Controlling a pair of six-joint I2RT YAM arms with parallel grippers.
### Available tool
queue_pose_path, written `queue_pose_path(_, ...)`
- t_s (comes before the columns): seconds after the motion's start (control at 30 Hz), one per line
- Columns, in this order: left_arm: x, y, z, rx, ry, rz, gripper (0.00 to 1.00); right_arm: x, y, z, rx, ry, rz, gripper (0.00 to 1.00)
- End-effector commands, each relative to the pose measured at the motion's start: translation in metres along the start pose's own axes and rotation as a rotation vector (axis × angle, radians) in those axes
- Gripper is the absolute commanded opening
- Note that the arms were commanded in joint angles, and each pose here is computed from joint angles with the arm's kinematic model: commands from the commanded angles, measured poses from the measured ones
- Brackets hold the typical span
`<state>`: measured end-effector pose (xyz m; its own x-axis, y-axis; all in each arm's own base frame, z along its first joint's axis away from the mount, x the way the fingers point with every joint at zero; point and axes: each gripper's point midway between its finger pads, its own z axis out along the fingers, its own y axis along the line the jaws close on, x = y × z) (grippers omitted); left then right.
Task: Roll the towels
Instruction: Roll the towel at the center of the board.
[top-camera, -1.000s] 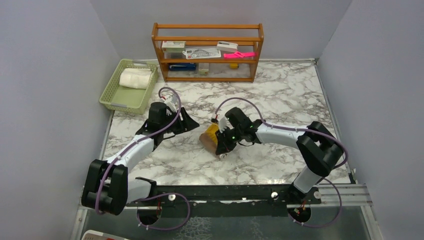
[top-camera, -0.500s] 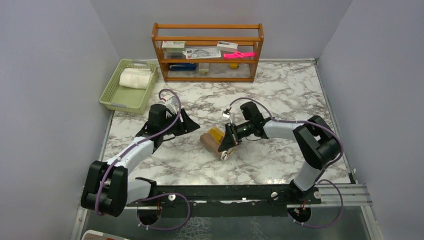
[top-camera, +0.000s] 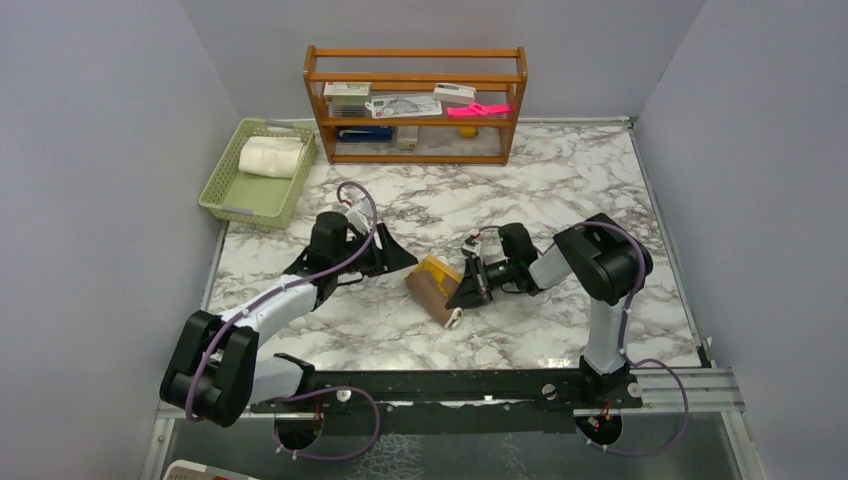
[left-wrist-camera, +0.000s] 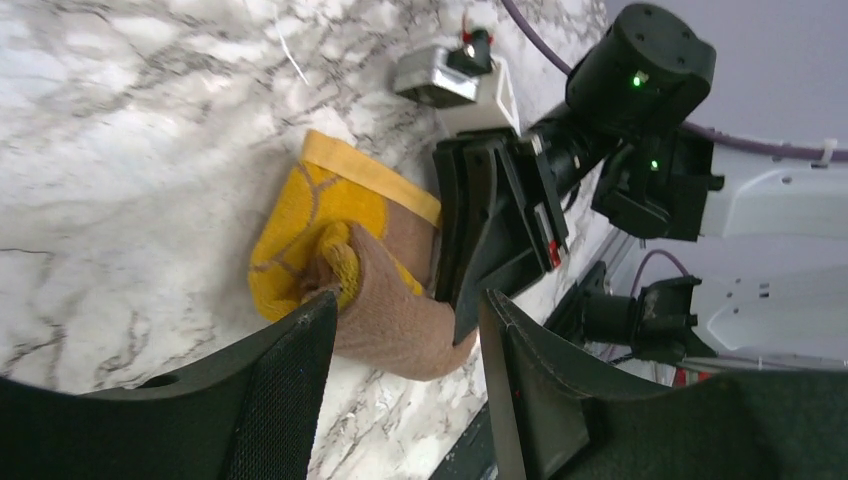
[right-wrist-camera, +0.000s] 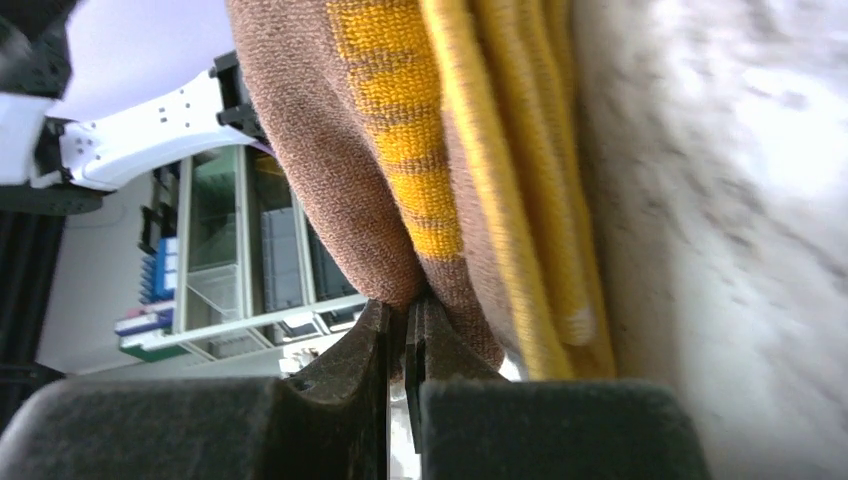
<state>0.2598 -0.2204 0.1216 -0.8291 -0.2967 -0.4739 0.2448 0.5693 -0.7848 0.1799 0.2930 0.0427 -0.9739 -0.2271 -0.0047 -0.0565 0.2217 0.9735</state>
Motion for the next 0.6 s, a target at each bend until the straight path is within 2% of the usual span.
queue_pose_path(0.0,0.012,-0.026,0.013,0.090,0.063,0.022,0.57,-0.009,0.000,-0.007,-0.049,-0.048,0.095,0.01)
queue_pose_path(0.13,0.027,-0.046,0.024,0.168,0.131,0.036,0.57,-0.009,-0.015,-0.009,-0.021,-0.079,0.194,0.01)
queue_pose_path(0.23,0.040,-0.045,0.032,0.192,0.166,0.019,0.57,-0.008,-0.020,-0.009,-0.011,-0.087,0.225,0.01)
queue_pose_path(0.57,0.040,-0.030,0.060,0.194,0.171,0.000,0.57,-0.008,-0.023,-0.009,0.014,-0.078,0.230,0.01)
